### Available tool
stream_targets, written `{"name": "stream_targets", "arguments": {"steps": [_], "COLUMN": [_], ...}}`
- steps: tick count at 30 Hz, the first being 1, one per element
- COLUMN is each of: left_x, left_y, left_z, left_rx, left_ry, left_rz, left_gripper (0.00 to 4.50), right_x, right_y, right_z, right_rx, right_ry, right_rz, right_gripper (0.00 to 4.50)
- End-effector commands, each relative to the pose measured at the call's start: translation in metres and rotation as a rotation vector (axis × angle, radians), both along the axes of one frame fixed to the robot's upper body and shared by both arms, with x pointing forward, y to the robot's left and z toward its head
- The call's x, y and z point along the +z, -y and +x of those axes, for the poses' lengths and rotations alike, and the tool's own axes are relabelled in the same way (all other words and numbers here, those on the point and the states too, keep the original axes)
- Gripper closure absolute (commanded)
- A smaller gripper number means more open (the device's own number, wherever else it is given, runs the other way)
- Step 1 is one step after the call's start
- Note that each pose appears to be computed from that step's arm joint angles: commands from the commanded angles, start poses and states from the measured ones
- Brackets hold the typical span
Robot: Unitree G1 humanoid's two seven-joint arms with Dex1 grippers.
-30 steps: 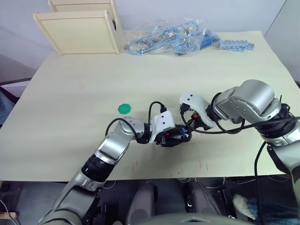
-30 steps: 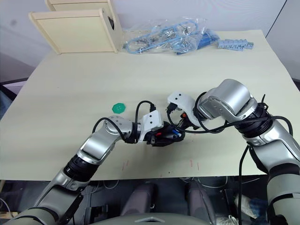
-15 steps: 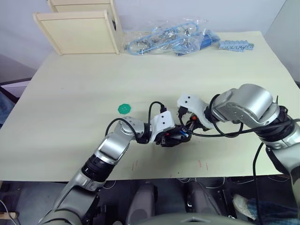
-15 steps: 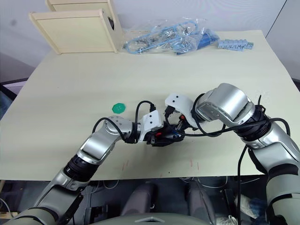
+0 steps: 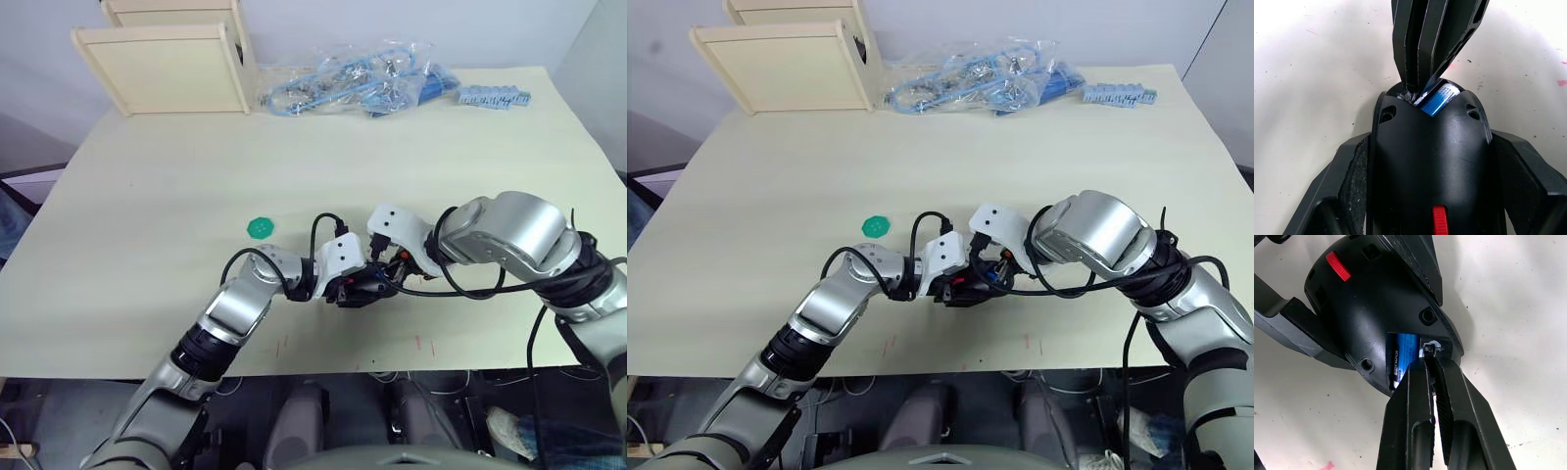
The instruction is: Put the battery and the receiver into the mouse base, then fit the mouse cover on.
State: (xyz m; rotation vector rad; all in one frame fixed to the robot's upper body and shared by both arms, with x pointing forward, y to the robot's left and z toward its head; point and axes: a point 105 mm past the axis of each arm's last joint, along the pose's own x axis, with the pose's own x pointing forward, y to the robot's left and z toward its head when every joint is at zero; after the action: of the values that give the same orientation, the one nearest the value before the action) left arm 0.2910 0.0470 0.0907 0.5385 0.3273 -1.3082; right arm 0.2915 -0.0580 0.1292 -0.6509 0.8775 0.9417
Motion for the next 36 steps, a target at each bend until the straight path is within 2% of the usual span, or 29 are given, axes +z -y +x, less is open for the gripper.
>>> {"name": "stream_targets", "arguments": {"steps": [1, 8, 12, 14, 16, 17, 22, 25, 27, 29, 33, 36], "left_x": [-0.011, -0.01, -0.01, -0.01, -0.011, -0.011, -0.011, -0.011, -0.011, -0.011, -0.01, -0.009], "left_y": [0.004, 0.004, 0.005, 0.004, 0.004, 0.004, 0.004, 0.002, 0.002, 0.001, 0.0, 0.0], "left_z": [-0.007, -0.007, -0.008, -0.009, -0.009, -0.009, -0.007, -0.006, -0.004, -0.003, -0.001, -0.002], "left_rx": [-0.024, -0.026, -0.025, -0.024, -0.024, -0.024, -0.02, -0.018, -0.017, -0.015, -0.012, -0.015], "left_ry": [-0.04, -0.04, -0.041, -0.044, -0.046, -0.045, -0.046, -0.044, -0.043, -0.041, -0.039, -0.038], "left_rz": [0.017, 0.015, 0.013, 0.014, 0.015, 0.015, 0.016, 0.017, 0.017, 0.018, 0.017, 0.016], "left_gripper": [1.51, 1.51, 1.51, 1.51, 1.51, 1.51, 1.51, 1.51, 1.51, 1.51, 1.51, 1.51], "right_x": [-0.015, -0.012, -0.006, 0.004, 0.011, 0.014, 0.029, 0.039, 0.042, 0.051, 0.04, 0.03], "right_y": [-0.001, -0.003, -0.002, 0.003, 0.007, 0.01, 0.022, 0.018, 0.022, 0.017, 0.032, 0.033], "right_z": [-0.006, -0.007, -0.003, -0.002, -0.001, -0.001, -0.015, -0.021, -0.02, -0.03, -0.03, -0.037], "right_rx": [-0.005, 0.004, -0.016, -0.02, -0.022, -0.023, 0.004, 0.005, -0.029, 0.0, -0.084, -0.044], "right_ry": [-0.067, -0.089, -0.079, -0.077, -0.064, -0.057, -0.02, 0.036, 0.148, 0.218, 0.307, 0.351], "right_rz": [-0.012, 0.01, 0.036, 0.059, 0.07, 0.072, 0.136, 0.288, 0.4, 0.634, 0.735, 0.748], "right_gripper": [4.5, 4.5, 3.03, 2.01, 1.18, 0.95, 0.95, 0.95, 0.95, 0.95, 0.95, 0.95]}}
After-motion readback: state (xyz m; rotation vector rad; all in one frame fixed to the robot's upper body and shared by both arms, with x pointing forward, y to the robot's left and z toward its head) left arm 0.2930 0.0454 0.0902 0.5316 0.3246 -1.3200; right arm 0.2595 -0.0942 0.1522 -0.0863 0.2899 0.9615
